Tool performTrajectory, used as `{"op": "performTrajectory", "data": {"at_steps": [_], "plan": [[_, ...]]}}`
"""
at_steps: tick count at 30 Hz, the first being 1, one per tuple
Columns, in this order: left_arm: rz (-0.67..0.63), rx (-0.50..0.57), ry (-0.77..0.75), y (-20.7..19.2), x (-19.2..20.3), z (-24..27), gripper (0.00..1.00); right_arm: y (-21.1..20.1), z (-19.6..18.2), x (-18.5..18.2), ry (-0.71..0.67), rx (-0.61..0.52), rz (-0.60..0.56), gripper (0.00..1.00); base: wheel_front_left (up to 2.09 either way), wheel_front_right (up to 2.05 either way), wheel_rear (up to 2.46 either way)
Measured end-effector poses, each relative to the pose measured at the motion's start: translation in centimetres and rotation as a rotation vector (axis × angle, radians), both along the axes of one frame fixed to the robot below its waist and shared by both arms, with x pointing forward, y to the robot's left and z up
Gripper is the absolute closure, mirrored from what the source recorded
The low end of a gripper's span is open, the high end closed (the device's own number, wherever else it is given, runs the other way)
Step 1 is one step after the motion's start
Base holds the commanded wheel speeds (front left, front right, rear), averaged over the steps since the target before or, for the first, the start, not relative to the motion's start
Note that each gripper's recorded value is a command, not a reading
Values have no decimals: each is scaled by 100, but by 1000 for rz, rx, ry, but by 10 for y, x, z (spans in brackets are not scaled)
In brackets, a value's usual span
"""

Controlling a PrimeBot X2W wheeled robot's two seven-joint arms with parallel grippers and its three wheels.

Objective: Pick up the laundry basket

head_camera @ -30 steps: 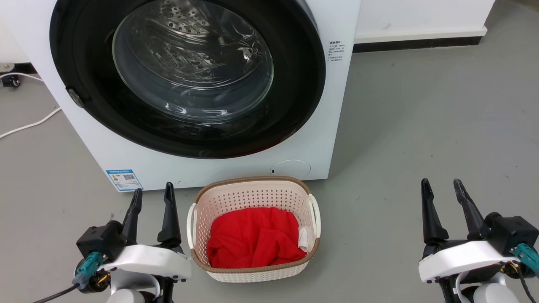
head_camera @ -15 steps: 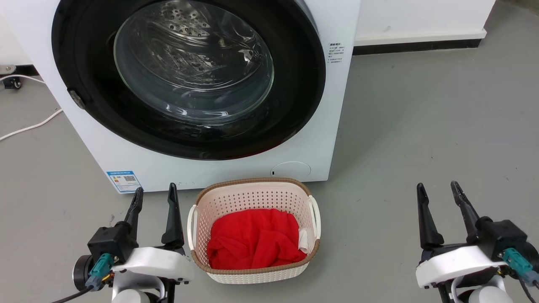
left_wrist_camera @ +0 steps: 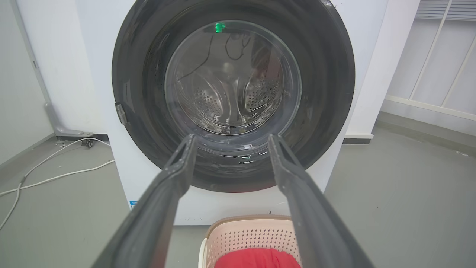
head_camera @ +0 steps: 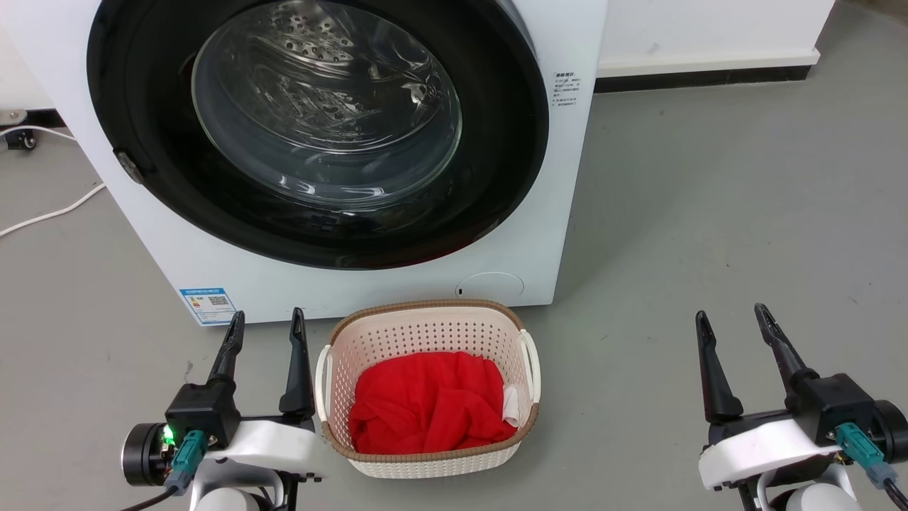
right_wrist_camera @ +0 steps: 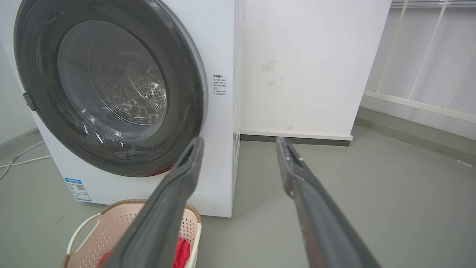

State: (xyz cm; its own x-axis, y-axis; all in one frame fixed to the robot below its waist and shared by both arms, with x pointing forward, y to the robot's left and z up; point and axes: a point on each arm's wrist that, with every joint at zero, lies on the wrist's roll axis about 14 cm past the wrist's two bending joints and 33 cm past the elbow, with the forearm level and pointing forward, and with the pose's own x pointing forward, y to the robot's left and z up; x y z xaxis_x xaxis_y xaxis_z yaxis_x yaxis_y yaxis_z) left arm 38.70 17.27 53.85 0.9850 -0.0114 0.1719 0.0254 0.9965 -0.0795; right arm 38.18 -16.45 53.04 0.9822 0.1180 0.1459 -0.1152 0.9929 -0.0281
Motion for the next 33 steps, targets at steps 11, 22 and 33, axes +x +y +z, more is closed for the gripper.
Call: {"op": "performTrajectory", "data": {"at_steps": [11, 22, 33], "plan": [[4, 21, 6, 0, 0, -3, 0, -1, -1, 0, -1, -13, -3, 0, 0, 0, 0], [12, 21, 18, 2, -1, -7, 0, -2, -2, 1, 3, -2, -7, 0, 0, 0, 0], [16, 28, 60, 4, 4, -21, 0, -3, -11, 4, 29, 7, -7, 0, 0, 0, 0]]}}
